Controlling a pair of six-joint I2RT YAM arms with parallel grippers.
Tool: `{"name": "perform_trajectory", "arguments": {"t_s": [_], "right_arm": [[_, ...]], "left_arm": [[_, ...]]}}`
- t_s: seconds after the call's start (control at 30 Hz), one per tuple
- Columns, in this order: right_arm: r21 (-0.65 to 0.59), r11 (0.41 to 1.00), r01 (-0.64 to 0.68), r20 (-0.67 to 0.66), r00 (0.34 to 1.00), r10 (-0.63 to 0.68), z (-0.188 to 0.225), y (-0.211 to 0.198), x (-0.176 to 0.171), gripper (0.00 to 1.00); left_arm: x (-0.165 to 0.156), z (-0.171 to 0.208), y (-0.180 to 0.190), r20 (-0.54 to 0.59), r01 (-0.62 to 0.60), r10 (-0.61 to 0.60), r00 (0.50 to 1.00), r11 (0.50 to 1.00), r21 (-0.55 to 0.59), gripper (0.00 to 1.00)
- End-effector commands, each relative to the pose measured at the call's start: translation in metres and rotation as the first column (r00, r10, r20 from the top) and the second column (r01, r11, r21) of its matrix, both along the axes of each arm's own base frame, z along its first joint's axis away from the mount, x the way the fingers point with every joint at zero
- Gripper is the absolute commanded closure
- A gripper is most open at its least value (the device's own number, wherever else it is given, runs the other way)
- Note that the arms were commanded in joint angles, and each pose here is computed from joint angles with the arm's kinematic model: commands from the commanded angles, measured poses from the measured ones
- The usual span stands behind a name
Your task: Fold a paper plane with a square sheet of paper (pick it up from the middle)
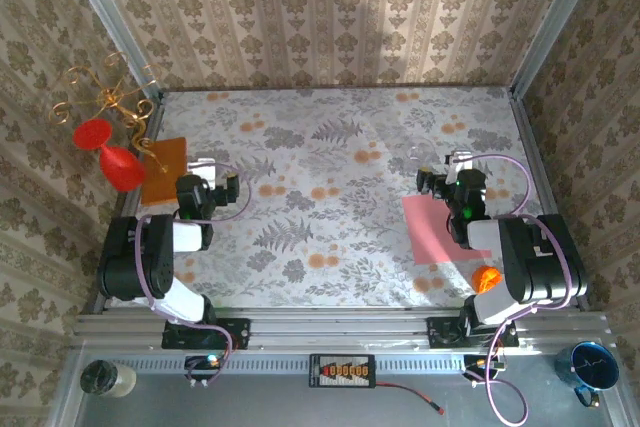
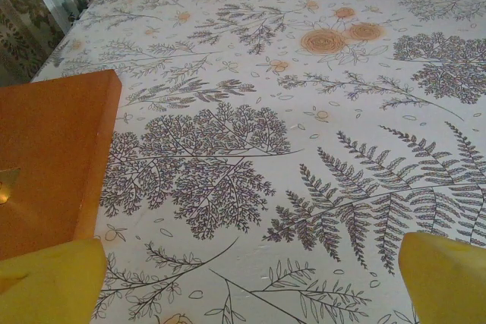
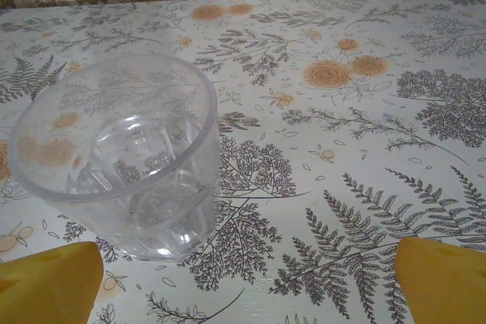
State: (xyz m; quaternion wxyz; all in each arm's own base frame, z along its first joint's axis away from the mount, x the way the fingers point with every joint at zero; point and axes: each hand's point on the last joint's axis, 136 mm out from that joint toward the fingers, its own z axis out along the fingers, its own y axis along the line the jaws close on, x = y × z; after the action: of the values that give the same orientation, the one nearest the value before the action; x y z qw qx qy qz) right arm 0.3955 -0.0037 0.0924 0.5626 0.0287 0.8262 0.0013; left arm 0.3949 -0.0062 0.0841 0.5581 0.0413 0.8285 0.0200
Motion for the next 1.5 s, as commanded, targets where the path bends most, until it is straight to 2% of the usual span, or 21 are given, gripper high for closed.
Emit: {"name": "perform_trajectory", "arguments": {"t_s": [0.0,1.17,1.37,1.47], "right_arm": [[-0.011,1.0,-0.012,0.011,1.0,0.012,0.004,0.0,0.005,0.0],[-0.01,1.0,-0.013,0.013,1.0,0.013,0.004,0.001,0.004,0.0],[-0.018,0.993,0.117,0.039,0.992,-0.116,0.045,-0.02,-0.008,0.0],[0.022,0.978,0.208,0.004,0.978,-0.208,0.059,-0.033,-0.02,0.0]], "left_arm": [[0.006,0.011,0.0,0.033,0.011,-0.011,0.999,1.0,0.013,0.0],[0.006,0.013,0.001,0.04,0.004,-0.004,0.999,1.0,0.013,0.0],[0.007,0.043,0.007,-0.046,-0.048,0.049,0.998,0.999,0.009,0.0],[0.004,0.059,0.001,-0.045,-0.057,0.057,0.997,0.998,-0.01,0.0]]}}
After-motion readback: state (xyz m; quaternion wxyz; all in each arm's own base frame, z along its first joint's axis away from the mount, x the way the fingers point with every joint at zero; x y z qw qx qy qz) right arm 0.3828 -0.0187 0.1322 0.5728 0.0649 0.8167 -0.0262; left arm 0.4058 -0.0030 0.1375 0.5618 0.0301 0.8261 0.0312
